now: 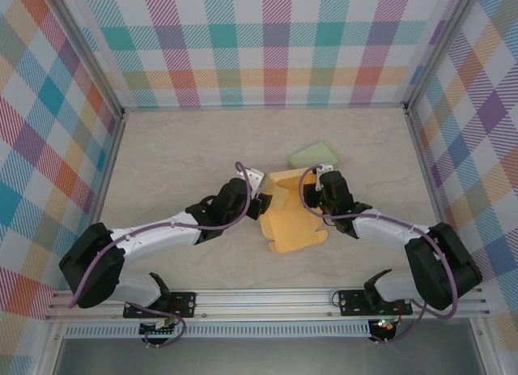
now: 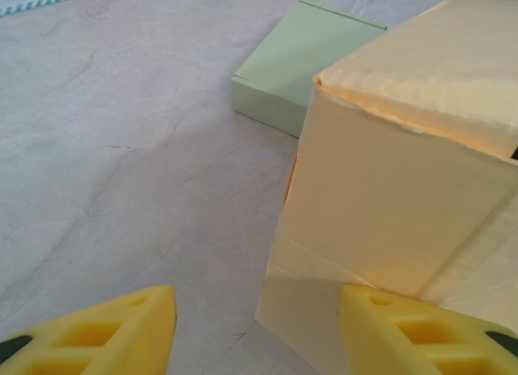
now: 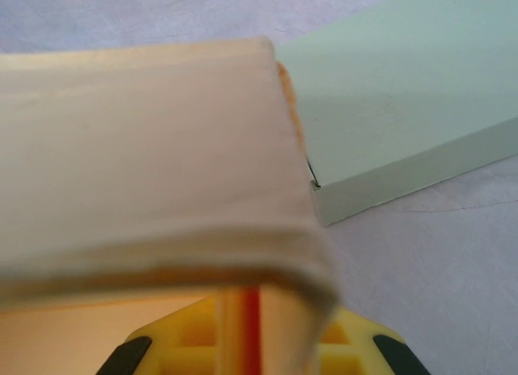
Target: Fold the paper box
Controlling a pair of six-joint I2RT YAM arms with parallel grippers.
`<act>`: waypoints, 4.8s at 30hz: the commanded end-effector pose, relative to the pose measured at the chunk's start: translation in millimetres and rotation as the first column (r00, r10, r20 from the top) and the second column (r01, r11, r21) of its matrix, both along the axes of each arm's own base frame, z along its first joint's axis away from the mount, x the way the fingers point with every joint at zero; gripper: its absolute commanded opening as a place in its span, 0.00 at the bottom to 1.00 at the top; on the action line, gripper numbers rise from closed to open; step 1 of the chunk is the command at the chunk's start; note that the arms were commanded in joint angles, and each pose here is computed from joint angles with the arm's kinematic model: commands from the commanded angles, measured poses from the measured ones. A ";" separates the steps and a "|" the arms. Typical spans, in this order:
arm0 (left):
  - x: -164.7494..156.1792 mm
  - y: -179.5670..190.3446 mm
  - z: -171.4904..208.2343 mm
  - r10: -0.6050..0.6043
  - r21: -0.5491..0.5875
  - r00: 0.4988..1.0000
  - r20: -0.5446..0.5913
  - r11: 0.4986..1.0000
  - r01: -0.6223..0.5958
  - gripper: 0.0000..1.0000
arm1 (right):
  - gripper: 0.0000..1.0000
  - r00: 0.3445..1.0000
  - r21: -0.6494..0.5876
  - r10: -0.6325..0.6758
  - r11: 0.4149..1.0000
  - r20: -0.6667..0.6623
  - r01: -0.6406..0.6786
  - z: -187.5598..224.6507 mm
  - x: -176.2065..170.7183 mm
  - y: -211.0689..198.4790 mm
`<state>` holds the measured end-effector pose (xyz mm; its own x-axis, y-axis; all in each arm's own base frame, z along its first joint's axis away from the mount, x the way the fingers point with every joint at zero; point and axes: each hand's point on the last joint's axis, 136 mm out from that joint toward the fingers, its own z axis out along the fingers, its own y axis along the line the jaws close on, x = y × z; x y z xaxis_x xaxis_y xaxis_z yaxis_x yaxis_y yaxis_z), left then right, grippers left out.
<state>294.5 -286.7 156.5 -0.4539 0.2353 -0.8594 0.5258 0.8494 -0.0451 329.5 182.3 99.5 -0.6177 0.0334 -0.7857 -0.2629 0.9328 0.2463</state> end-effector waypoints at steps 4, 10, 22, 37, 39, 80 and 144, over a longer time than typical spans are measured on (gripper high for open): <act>0.3 -19.0 12.2 -0.052 -0.003 0.998 0.033 0.999 0.052 0.61 | 0.00 1.000 0.021 0.024 1.000 0.011 -0.024 4.0 -0.9 6.6; 0.3 -23.9 9.2 -0.068 0.031 0.997 0.035 0.997 0.067 0.65 | 0.00 1.000 0.020 0.025 0.999 0.010 -0.025 3.9 -1.5 6.8; -18.3 -20.4 11.0 -0.156 0.062 0.987 0.029 0.986 0.154 0.70 | 0.00 1.000 0.022 0.026 0.999 0.008 -0.026 3.6 -1.6 7.3; -7.5 -8.3 14.2 -0.110 0.154 0.991 0.073 0.983 0.098 0.71 | 0.00 1.000 0.020 0.029 0.999 0.010 -0.029 3.7 -2.1 8.3; -12.3 -11.4 20.0 -0.135 0.122 0.988 0.076 0.985 0.125 0.71 | 0.00 1.000 0.018 0.029 0.999 0.012 -0.029 4.0 -1.9 8.2; 8.0 23.9 3.3 -0.124 0.046 0.992 -0.013 0.991 0.125 0.85 | 0.00 0.999 0.018 0.030 0.999 0.016 -0.030 5.6 -2.1 8.7; -22.6 13.5 18.8 -0.266 -0.009 0.963 -0.050 0.964 0.266 0.93 | 0.00 1.000 0.012 0.030 0.999 0.001 -0.030 1.9 -2.4 10.1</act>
